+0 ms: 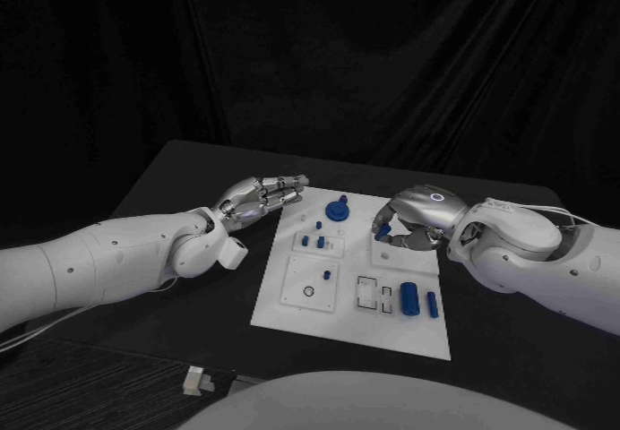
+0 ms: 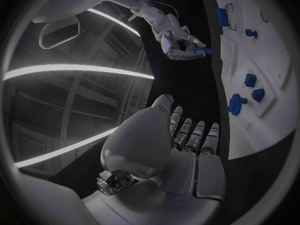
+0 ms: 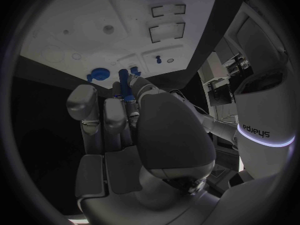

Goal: Assemble the parts on the task board

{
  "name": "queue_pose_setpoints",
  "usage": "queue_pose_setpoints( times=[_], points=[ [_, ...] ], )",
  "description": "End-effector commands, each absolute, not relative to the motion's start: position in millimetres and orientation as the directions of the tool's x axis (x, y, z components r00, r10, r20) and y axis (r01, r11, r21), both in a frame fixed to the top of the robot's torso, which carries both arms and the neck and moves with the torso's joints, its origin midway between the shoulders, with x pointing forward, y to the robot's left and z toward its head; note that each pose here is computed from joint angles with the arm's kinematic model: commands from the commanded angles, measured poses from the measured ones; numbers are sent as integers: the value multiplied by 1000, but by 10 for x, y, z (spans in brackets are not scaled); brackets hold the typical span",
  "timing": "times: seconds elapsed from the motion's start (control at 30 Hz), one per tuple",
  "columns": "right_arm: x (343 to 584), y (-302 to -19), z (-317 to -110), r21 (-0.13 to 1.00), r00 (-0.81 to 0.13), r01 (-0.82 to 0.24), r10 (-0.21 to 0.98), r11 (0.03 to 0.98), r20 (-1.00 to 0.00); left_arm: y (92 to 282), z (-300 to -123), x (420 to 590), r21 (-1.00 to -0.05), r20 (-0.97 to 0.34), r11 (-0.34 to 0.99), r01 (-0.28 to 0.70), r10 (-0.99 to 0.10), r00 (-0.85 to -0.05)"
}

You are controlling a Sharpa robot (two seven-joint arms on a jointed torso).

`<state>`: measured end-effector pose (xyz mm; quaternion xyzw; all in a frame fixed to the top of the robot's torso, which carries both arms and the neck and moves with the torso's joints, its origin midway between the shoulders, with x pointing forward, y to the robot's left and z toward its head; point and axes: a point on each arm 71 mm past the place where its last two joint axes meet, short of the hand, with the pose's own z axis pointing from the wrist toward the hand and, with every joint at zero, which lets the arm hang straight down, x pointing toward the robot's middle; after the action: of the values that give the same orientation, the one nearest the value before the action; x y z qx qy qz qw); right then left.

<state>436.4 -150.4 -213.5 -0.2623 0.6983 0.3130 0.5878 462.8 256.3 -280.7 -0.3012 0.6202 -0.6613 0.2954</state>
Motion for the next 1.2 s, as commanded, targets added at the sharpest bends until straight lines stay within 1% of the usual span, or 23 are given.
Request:
queue_pose_setpoints(
  times=[0.03, 0.17, 0.3, 0.53, 0.67, 0.87, 1.2],
  points=[
    [4309, -1397, -2111, 97, -155, -752, -32, 652, -987, 2554, -2728, 4618, -985, 45, -141, 97, -761, -647],
    [4244, -1208, -2101, 82, -150, -787, -61, 611, -987, 2553, -2728, 4618, -985, 45, -141, 97, -761, -647],
    [4192, -967, -2137, 64, -143, -824, -97, 563, -985, 2551, -2729, 4616, -985, 46, -141, 97, -761, -648],
    [4099, -593, -2315, 84, -170, -863, -131, 498, -977, 2556, -2726, 4612, -985, 44, -141, 98, -762, -646],
    [4043, -445, -2413, 102, -188, -876, -138, 472, -972, 2559, -2726, 4613, -985, 44, -140, 98, -763, -645],
    [3980, -309, -2525, 123, -212, -885, -153, 450, -965, 2562, -2725, 4612, -985, 44, -140, 99, -763, -645],
    [3910, -190, -2666, 149, -240, -887, -160, 437, -958, 2562, -2726, 4615, -985, 44, -141, 99, -762, -646]
  ],
)
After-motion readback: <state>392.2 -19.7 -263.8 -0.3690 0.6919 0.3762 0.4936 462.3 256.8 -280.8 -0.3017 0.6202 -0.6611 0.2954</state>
